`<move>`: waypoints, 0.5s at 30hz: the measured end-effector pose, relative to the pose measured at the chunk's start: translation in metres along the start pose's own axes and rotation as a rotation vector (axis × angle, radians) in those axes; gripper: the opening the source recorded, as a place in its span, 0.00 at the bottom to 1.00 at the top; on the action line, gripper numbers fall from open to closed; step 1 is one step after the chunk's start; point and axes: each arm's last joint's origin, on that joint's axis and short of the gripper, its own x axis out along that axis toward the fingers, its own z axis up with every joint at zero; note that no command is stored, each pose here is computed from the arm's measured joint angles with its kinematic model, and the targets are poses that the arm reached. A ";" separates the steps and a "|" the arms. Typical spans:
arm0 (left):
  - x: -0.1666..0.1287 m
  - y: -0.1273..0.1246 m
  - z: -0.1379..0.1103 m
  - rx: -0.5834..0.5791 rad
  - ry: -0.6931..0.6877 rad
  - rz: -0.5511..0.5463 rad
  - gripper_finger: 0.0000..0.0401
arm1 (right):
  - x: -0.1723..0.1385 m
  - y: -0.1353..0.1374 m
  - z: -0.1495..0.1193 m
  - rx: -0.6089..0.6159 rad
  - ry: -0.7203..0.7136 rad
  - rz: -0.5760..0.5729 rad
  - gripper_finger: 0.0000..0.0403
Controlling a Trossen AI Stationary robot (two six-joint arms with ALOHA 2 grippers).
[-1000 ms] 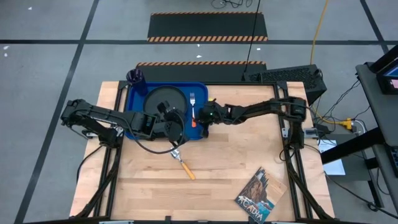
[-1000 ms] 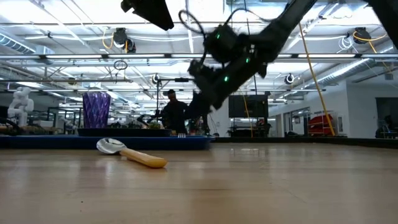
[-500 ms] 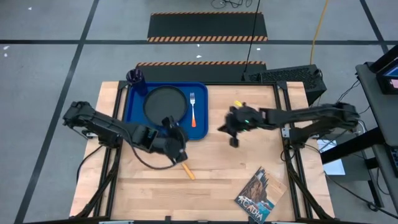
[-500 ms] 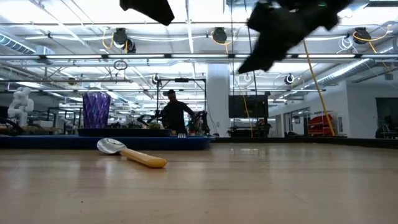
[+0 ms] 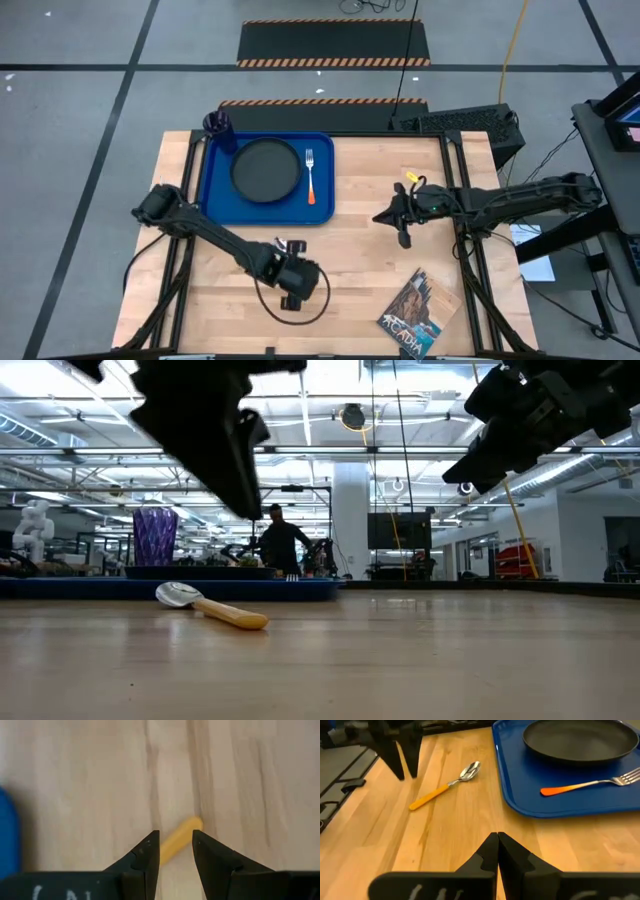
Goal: Pick and place plate/cup/fork/spoon on tray
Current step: Put the yellow spoon on the blue tray beside the orange fork
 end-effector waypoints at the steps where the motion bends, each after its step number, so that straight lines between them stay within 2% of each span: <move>1: 0.004 -0.001 -0.001 0.004 0.018 -0.007 0.30 | 0.000 0.001 0.000 0.004 0.001 0.003 0.00; 6: 0.012 0.001 -0.011 0.107 0.122 0.008 0.32 | 0.002 0.007 -0.004 -0.006 0.034 0.032 0.00; 11: 0.013 0.013 -0.018 0.185 0.229 0.035 0.42 | 0.003 0.014 -0.007 -0.025 0.058 0.066 0.00; 15: 0.015 0.019 -0.016 0.245 0.227 0.032 0.51 | 0.003 0.020 -0.007 -0.026 0.054 0.094 0.00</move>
